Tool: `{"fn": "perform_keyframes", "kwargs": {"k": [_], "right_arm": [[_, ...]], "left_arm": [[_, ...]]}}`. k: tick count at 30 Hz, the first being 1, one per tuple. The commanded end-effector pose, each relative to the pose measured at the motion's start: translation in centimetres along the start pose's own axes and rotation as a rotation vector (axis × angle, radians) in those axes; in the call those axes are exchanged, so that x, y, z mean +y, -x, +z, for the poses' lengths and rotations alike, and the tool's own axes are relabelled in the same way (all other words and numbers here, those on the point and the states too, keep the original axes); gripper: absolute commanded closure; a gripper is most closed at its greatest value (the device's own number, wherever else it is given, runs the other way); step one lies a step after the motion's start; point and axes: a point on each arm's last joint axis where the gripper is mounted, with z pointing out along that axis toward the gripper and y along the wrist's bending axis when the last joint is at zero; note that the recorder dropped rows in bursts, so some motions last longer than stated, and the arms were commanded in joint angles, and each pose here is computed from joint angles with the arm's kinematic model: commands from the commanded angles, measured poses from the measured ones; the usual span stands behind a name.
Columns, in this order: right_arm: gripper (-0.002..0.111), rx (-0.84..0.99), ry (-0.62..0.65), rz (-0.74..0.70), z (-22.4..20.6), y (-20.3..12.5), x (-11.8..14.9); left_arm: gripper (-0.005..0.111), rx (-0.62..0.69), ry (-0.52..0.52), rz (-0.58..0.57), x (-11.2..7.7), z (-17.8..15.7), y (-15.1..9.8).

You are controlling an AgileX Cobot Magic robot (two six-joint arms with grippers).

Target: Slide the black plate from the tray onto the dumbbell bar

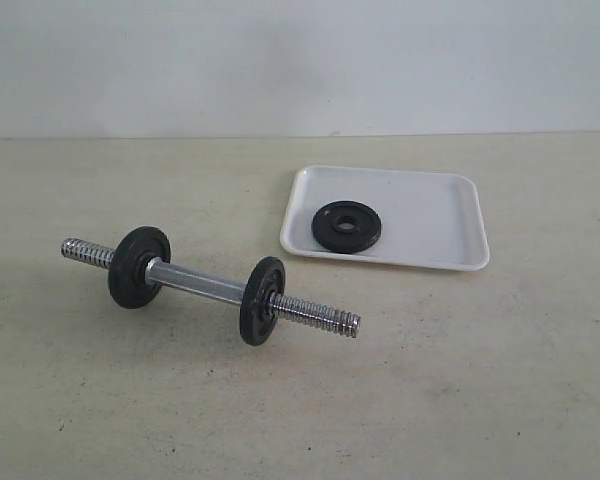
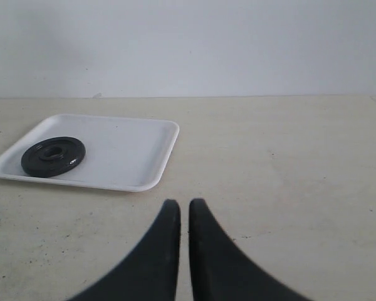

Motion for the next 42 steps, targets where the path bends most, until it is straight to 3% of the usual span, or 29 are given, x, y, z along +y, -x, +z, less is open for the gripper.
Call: {"fn": "perform_keyframes", "kwargs": {"k": [1, 11, 16, 22, 24, 29, 31, 42], "right_arm": [[0.104, -0.017, -0.002, -0.007, 0.0, 0.1, 0.0], [0.104, -0.017, -0.002, -0.007, 0.0, 0.1, 0.0], [0.104, -0.017, -0.002, -0.007, 0.0, 0.1, 0.0], [0.104, -0.017, -0.002, -0.007, 0.0, 0.1, 0.0], [0.104, -0.017, -0.002, -0.007, 0.0, 0.1, 0.0], [0.104, -0.017, -0.002, -0.007, 0.0, 0.1, 0.0], [0.104, -0.017, -0.002, -0.007, 0.0, 0.1, 0.0], [0.104, -0.017, -0.002, -0.007, 0.0, 0.1, 0.0]], "left_arm": [[0.102, -0.012, 0.006, 0.025, 0.0, 0.0, 0.0], [0.102, -0.076, 0.012, -0.01, 0.1, 0.0, 0.6], [0.102, -0.308, 0.005, -0.296, 0.4, -0.4, 2.6], [0.102, -0.57, 0.04, -0.372, 1.2, -1.4, 4.7], [0.102, -0.629, 0.002, -0.52, 1.4, -1.7, 5.0], [0.102, -0.626, -0.202, -1.107, 1.4, -1.8, 5.3], [0.102, -0.62, -0.245, -1.229, 1.4, -1.8, 5.3], [0.102, -0.618, -0.28, -1.265, 1.2, -1.8, 5.4]]}}
